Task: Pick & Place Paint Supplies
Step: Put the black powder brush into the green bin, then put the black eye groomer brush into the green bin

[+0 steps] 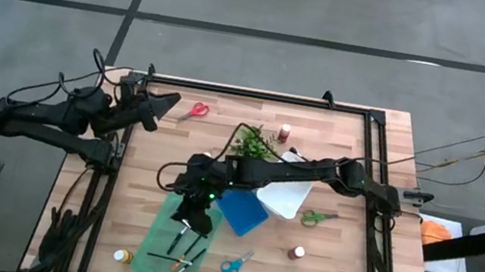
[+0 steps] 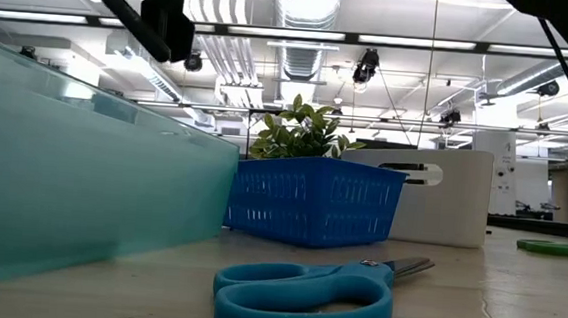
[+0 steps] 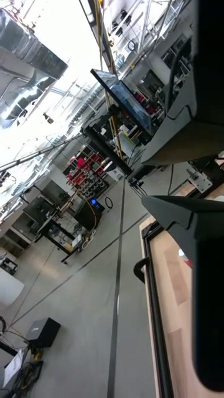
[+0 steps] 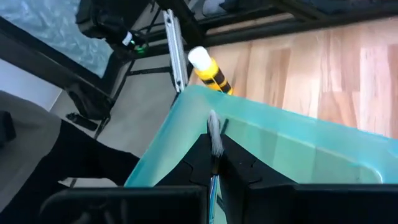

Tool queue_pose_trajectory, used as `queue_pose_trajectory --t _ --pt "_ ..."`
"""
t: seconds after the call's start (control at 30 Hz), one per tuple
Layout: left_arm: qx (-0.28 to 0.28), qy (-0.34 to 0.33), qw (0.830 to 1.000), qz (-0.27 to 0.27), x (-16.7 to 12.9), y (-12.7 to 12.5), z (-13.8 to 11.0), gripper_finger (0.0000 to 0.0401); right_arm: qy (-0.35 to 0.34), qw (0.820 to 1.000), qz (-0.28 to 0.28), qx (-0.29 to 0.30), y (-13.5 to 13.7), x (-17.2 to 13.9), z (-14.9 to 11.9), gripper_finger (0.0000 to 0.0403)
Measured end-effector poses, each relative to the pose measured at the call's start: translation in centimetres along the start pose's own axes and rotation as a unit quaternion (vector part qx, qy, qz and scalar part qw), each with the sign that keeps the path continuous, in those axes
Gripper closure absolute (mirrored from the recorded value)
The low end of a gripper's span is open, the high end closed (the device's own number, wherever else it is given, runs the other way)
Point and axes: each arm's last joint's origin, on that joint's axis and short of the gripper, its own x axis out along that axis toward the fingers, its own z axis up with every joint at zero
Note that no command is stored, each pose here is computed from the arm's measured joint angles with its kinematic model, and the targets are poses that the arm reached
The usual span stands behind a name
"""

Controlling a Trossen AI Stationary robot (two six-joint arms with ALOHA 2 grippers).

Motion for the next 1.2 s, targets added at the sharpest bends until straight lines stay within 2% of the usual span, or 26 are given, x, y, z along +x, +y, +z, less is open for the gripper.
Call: queue_pose_trajectory --t 0.4,0.73,0.93,1.03,1.2 --pt "0.007 -0.004 1.0 0.001 0.0 0.0 0.1 0.0302 0.008 1.0 -0.003 -0.01 0.1 -0.2 -0.1 0.0383" --pt "0.011 -0.004 1.0 0.001 0.0 0.0 0.1 0.0302 0.008 1.0 -0.003 -0.001 0.1 -0.2 -0.1 0.0268" --pt "0.012 -0.004 1.0 0.001 0.0 0.0 0.1 0.0302 0.031 0.999 -0.011 0.011 0.2 -0.7 -0.4 0.0229" --pt "0.012 -0.004 1.0 0.001 0.0 0.0 0.1 0.0302 0.056 0.998 -0.028 0.016 0.5 -2.0 -0.5 0.0225" --pt "0.012 -0.005 1.0 0.002 0.1 0.1 0.1 0.0302 0.062 0.992 -0.11 -0.012 1.2 -5.1 0.3 0.0225"
